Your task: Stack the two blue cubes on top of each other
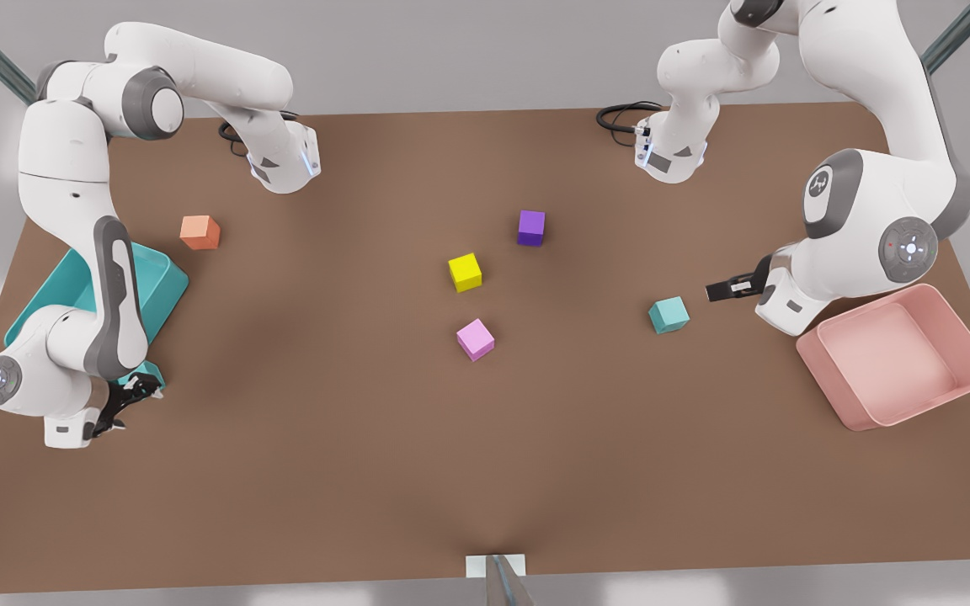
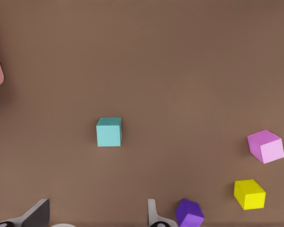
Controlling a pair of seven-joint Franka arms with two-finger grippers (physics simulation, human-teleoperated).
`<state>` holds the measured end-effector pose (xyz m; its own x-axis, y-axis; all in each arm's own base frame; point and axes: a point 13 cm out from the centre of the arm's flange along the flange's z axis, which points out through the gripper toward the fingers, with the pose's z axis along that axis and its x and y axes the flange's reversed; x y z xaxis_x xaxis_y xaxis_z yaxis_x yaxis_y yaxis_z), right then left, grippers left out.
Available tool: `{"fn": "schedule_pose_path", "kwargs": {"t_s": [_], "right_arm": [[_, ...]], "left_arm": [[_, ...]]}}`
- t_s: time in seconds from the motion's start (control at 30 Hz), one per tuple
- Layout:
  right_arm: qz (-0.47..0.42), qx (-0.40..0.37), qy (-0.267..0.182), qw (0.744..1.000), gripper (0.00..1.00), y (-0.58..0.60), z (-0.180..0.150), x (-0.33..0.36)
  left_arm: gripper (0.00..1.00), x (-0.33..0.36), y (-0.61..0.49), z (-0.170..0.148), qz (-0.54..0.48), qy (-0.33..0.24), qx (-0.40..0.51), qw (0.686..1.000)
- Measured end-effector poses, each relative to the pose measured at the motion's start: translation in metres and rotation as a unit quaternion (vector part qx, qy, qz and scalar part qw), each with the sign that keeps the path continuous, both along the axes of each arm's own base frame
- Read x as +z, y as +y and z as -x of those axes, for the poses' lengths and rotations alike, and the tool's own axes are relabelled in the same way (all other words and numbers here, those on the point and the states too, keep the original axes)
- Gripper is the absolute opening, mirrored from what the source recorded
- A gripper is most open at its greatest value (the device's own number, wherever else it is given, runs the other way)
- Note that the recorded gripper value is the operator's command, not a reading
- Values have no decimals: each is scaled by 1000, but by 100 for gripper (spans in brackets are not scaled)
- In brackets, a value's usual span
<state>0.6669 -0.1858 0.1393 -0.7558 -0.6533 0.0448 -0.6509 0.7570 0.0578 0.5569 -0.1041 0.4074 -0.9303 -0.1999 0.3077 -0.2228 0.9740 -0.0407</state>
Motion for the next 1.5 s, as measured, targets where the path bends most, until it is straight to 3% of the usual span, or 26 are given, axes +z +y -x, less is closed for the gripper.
{"fn": "schedule_pose_path", "kwargs": {"t_s": [0.53, 1.5], "right_arm": [[56, -71, 66, 994, 100, -10, 27, -9], [93, -149, 90, 980, 100, -28, 33, -45]], "left_arm": [[100, -8, 1, 4, -1, 17, 0, 1000], [100, -11, 2, 9, -4, 31, 2, 1000]]}}
